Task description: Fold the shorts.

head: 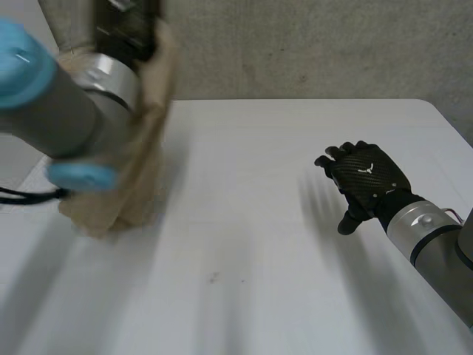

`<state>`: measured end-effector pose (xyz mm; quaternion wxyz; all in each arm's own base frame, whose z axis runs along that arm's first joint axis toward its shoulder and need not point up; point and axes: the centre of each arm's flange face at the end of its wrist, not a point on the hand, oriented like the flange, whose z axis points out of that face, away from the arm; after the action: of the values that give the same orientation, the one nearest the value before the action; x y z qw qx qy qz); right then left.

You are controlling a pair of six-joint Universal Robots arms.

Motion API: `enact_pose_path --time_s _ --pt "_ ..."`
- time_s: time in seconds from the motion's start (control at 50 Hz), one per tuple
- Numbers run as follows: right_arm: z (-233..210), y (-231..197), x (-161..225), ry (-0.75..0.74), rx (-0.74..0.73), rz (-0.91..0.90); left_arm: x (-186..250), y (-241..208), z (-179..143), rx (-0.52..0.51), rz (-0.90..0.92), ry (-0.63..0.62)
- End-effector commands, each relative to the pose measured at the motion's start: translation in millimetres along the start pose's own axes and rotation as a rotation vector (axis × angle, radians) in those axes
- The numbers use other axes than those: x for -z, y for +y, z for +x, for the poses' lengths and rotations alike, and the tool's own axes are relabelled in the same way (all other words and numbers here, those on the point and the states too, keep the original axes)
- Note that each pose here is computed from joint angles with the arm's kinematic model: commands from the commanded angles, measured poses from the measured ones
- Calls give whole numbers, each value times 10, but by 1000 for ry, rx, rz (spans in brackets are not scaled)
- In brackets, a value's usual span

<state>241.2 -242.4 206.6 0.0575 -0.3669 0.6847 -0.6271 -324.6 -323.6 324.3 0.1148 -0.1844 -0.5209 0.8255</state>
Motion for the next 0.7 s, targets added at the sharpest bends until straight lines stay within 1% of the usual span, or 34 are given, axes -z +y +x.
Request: enact_pose_path --time_s 0.02,0.04,0.1,0.12,0.16,0.2,0.26,0.28,0.32,0.34,0.38,0.4,0.42,0.44,0.48,0.54,0.56,0.62,0.64,0.7 --pt "42 0 -9 16 -4 1 627 563 1000 63 -211 407" --pt "100 14 -20 39 -7 -3 814 640 1173 77 -262 503" --pt "229 48 -40 91 -15 -18 1083 704 1368 100 -327 638" --pt "311 61 -50 126 -19 -26 1223 658 1475 115 -341 715" --pt "359 72 -52 148 -21 -33 1339 613 1569 119 -342 774" --pt "402 71 -58 167 -21 -37 1361 516 1584 103 -320 790" --pt "398 66 -59 160 -20 -33 1275 419 1478 68 -298 736" --pt "390 49 -59 154 -15 -28 1181 409 1347 37 -300 661" --pt "388 34 -61 149 -12 -25 1086 428 1158 4 -325 557" --pt "394 -1 -71 146 -4 -15 1044 446 980 -25 -366 452" --pt "397 -24 -77 137 5 -8 1042 431 793 -54 -415 343" --pt "388 -33 -77 125 10 -5 1050 422 732 -63 -431 308" --pt "340 -59 -70 92 28 0 1099 390 628 -75 -468 240" --pt "316 -57 -67 71 40 -4 1132 384 584 -81 -486 211" --pt "249 -56 -49 3 91 -20 1259 353 498 -99 -533 161" --pt "160 -47 -26 -74 145 -33 1413 328 433 -105 -573 132" --pt "68 5 -35 -133 184 -45 1530 322 401 -104 -601 122" --pt "-60 67 -68 -199 259 -58 1703 323 374 -96 -643 120" --pt "-125 77 -107 -229 322 -54 1821 335 364 -86 -677 124" --pt "-222 144 -159 -267 431 -52 2036 349 364 -70 -741 143"
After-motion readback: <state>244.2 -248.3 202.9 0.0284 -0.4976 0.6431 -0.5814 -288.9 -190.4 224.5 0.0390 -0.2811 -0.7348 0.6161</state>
